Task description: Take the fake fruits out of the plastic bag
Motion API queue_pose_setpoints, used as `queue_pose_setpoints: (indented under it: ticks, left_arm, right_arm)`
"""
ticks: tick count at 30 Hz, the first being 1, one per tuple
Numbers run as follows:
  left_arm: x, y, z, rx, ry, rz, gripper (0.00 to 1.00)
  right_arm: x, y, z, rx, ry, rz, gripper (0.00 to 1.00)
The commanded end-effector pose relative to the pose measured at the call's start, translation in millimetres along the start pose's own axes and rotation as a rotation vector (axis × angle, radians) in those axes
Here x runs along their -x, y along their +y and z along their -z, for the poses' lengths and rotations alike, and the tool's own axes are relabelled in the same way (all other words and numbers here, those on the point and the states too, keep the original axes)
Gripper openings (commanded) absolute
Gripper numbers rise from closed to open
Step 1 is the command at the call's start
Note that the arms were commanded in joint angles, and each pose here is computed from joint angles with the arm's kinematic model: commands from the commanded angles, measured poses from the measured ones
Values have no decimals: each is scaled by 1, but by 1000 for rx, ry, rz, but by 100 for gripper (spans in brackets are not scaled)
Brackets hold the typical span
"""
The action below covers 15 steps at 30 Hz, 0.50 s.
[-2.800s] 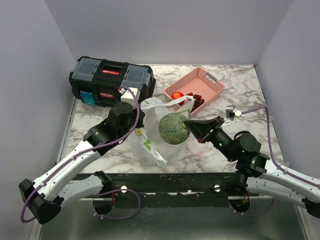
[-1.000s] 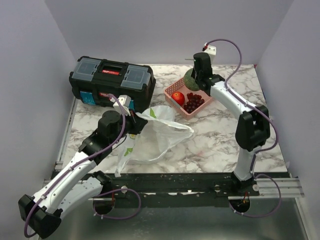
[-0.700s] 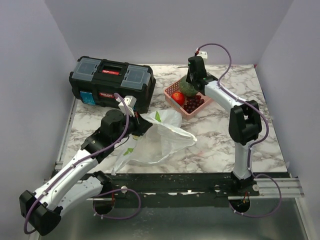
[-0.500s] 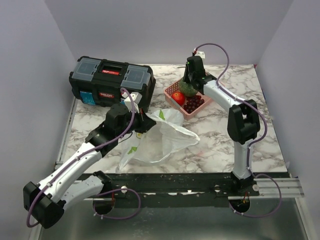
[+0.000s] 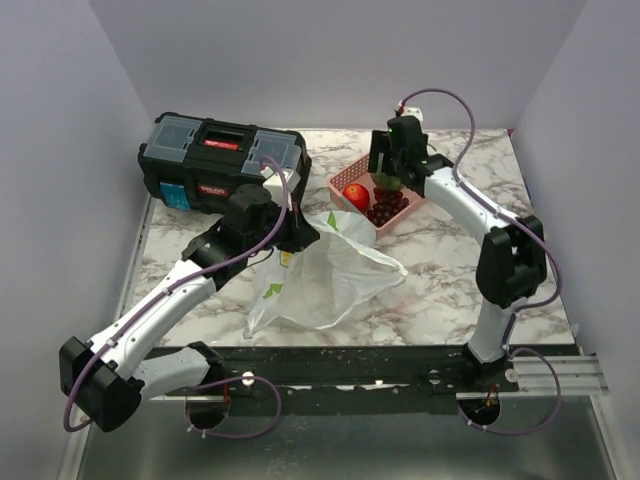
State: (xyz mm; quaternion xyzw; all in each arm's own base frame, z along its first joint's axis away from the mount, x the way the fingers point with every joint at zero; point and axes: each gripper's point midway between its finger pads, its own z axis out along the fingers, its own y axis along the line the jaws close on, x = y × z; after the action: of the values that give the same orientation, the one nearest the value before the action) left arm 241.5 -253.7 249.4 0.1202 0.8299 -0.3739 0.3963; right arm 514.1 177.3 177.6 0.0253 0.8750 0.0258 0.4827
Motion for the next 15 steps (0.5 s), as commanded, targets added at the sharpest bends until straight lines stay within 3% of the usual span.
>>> queue_pose_setpoints:
  ticks: [1,3,6,15]
  left_arm:
    - [-5,-1,-5,2,53,-3,0]
    - [-8,1,-7,9,64,4,0]
    - [-9,1,-8,10,71,17,0]
    - [-11,-10,0,-33,79,63,0]
  right_arm:
    - [-3,-13,45,16,12,-9,90]
    - [-8,-16,61,38,6,-29,90]
    - [-11,-20,71,61,-44,-33,100]
    - [-16,2,102,211,18,-111,98]
